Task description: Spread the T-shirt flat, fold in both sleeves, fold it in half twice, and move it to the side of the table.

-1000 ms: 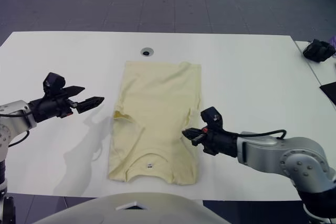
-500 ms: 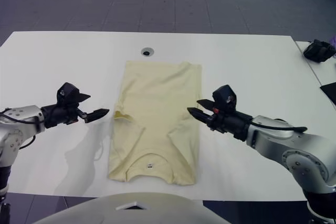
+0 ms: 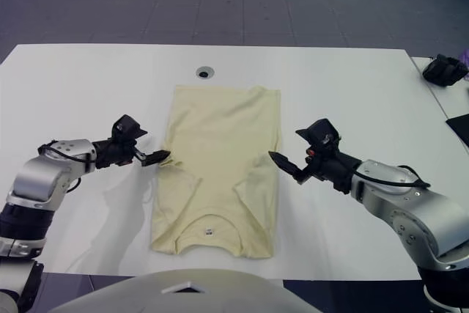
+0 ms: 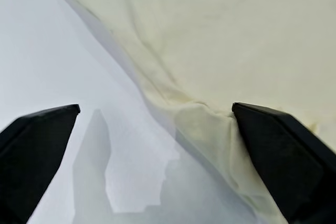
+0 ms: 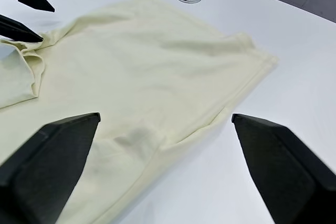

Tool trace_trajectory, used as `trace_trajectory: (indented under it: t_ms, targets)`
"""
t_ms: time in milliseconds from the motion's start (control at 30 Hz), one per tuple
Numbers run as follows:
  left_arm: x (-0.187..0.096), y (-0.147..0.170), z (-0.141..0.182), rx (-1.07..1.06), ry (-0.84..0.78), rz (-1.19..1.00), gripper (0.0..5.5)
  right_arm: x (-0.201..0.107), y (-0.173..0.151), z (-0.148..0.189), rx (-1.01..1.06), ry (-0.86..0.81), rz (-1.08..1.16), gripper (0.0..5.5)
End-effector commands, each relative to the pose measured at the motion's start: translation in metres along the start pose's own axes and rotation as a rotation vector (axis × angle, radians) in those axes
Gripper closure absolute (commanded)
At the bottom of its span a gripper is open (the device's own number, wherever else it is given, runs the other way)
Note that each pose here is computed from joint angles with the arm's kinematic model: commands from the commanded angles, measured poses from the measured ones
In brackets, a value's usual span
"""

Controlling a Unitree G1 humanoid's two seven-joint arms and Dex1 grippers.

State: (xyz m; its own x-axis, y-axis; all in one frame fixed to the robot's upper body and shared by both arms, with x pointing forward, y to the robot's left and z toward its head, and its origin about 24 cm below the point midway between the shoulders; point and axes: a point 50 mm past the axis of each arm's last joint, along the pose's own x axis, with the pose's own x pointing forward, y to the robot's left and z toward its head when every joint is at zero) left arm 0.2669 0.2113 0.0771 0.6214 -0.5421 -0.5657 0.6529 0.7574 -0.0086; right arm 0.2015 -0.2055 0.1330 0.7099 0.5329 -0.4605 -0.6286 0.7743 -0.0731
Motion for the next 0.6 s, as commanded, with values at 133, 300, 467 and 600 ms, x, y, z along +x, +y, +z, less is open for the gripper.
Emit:
trace_trajectory:
  t_ms: [133,300,467,600]
  targets:
    - [-0.07,0.021,0.043,0.496,-0.188,0.253,0.1,-0.039,0.002,-0.02,-0.339,0.172,0.094,0.12]
    - [-0.089,-0.027,-0.009,0.616,-0.027,-0.168,0.1,-0.067,0.023,-0.052,-0.588,0.3,0.289,0.12]
    - [-0.107,-0.045,-0.044,0.726,0.077,-0.358,0.1,-0.076,0.049,-0.069,-0.721,0.267,0.399,0.12]
    - [-0.107,-0.066,-0.064,0.786,0.076,-0.446,0.1,-0.068,0.065,-0.077,-0.745,0.212,0.426,0.12]
